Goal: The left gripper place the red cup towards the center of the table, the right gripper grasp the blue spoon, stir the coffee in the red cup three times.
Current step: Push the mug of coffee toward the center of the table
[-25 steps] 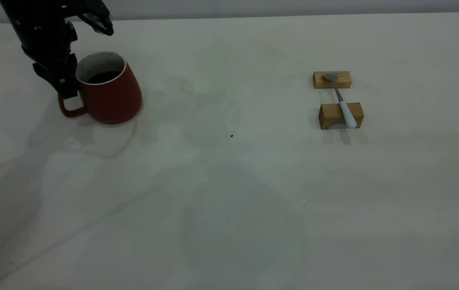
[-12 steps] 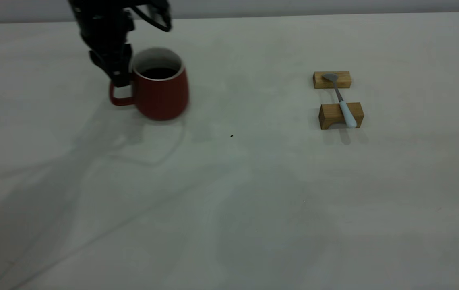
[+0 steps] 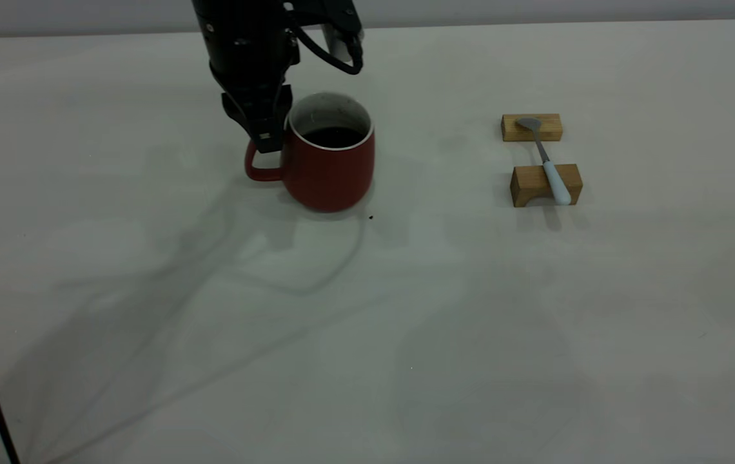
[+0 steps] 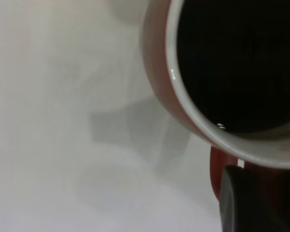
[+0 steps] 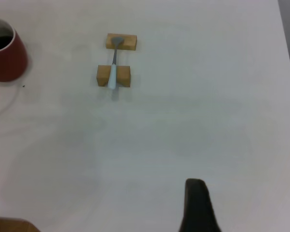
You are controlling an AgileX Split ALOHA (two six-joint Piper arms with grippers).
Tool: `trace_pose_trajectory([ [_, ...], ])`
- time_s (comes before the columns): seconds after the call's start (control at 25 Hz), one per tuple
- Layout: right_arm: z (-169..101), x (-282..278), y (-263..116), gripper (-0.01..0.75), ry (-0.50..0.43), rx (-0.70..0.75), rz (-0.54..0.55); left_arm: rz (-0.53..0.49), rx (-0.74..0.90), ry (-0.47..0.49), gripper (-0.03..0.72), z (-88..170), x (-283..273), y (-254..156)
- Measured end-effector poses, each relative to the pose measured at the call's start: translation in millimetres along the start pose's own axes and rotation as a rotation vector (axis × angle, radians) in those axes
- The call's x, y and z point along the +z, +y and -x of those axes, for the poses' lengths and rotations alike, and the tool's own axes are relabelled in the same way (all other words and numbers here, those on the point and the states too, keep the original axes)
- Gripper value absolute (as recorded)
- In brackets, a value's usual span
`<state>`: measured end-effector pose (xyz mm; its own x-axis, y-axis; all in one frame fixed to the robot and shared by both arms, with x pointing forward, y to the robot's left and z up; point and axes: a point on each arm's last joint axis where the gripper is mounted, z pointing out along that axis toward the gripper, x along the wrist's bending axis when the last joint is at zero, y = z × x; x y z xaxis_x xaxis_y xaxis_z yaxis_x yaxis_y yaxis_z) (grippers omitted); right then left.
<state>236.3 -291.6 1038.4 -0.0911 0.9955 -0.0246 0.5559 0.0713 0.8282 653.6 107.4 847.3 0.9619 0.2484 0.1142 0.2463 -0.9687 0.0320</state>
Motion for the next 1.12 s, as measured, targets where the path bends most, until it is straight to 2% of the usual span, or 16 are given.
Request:
trace_pose_trajectory([
  [0.6, 0.0, 0.0, 0.0, 0.565, 0.000, 0.000, 0.000, -0.018, -0.026, -0.019, 0.214, 3.9, 12.0, 0.8],
  [0.68, 0.0, 0.0, 0.0, 0.565, 0.000, 0.000, 0.000, -0.017, -0.026, -0.020, 0.236, 4.3, 12.4, 1.2],
  [0.76, 0.0, 0.0, 0.0, 0.565, 0.000, 0.000, 0.000, -0.019, -0.024, -0.022, 0.312, 5.1, 12.7, 1.8],
  [1.0, 0.0, 0.0, 0.0, 0.565, 0.000, 0.000, 0.000, -0.049, -0.036, 0.015, 0.624, 1.6, -2.3, 0.1],
  [1.12, 0.0, 0.0, 0.0, 0.565, 0.000, 0.000, 0.000, -0.052, -0.094, 0.069, 0.678, -7.4, -45.1, 0.4],
])
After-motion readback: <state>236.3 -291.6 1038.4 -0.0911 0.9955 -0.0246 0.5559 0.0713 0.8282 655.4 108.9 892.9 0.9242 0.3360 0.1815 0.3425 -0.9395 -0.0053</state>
